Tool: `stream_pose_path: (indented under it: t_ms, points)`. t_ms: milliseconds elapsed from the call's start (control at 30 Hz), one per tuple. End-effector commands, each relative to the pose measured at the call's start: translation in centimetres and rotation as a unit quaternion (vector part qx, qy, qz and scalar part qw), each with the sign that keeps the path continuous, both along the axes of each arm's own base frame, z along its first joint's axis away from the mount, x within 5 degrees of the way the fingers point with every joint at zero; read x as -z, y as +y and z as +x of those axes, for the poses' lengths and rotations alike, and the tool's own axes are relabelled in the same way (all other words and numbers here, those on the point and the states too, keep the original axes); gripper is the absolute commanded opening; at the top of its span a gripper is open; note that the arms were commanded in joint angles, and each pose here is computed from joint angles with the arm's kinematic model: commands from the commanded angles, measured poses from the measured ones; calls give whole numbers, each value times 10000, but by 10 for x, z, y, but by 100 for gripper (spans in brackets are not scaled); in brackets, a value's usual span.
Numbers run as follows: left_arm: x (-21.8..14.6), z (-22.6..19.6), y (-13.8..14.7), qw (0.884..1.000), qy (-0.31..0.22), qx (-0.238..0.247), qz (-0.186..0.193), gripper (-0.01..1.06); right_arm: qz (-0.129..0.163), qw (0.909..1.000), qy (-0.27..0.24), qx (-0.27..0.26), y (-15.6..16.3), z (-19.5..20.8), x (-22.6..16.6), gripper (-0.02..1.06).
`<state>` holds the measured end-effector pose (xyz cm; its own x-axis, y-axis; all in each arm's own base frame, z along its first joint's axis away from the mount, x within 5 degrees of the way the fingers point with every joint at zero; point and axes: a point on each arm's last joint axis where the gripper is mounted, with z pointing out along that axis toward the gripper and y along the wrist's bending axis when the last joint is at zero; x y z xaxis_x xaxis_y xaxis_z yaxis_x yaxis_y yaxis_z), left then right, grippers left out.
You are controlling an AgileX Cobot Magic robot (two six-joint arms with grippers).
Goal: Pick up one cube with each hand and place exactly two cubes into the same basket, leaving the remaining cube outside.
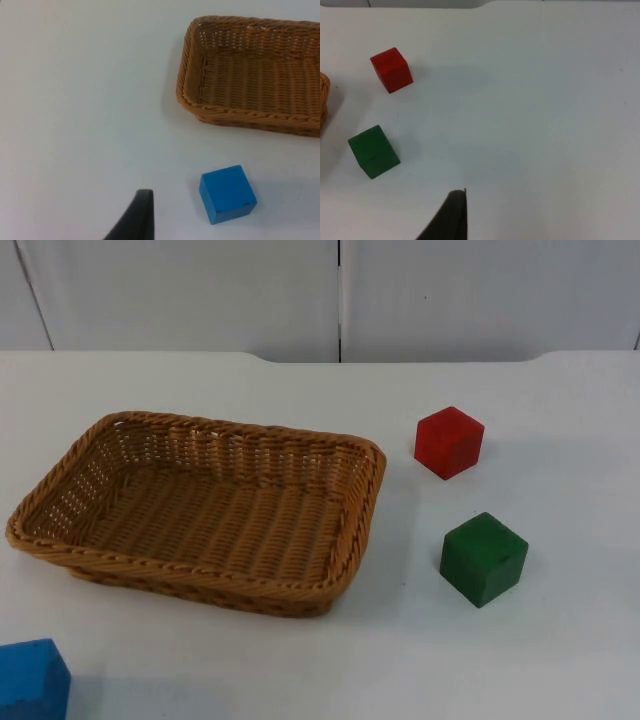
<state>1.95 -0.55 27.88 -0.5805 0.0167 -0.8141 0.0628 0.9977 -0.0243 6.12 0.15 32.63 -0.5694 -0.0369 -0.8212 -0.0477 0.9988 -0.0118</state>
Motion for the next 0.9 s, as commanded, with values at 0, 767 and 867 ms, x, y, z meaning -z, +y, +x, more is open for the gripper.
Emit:
stream_pose_path:
  t_ms: [0,767,867]
  points:
    - [-6,2,-2,9998,-102,58,-143,105,4,9999,-101,3,0,5,-3,105]
    - [-38,44,-11,9978,334,423,-394,105,-86,9997,232,-71,7,68,-50,105]
    - [-45,53,-15,9961,300,620,-552,105,-68,9994,328,-96,9,81,-54,105]
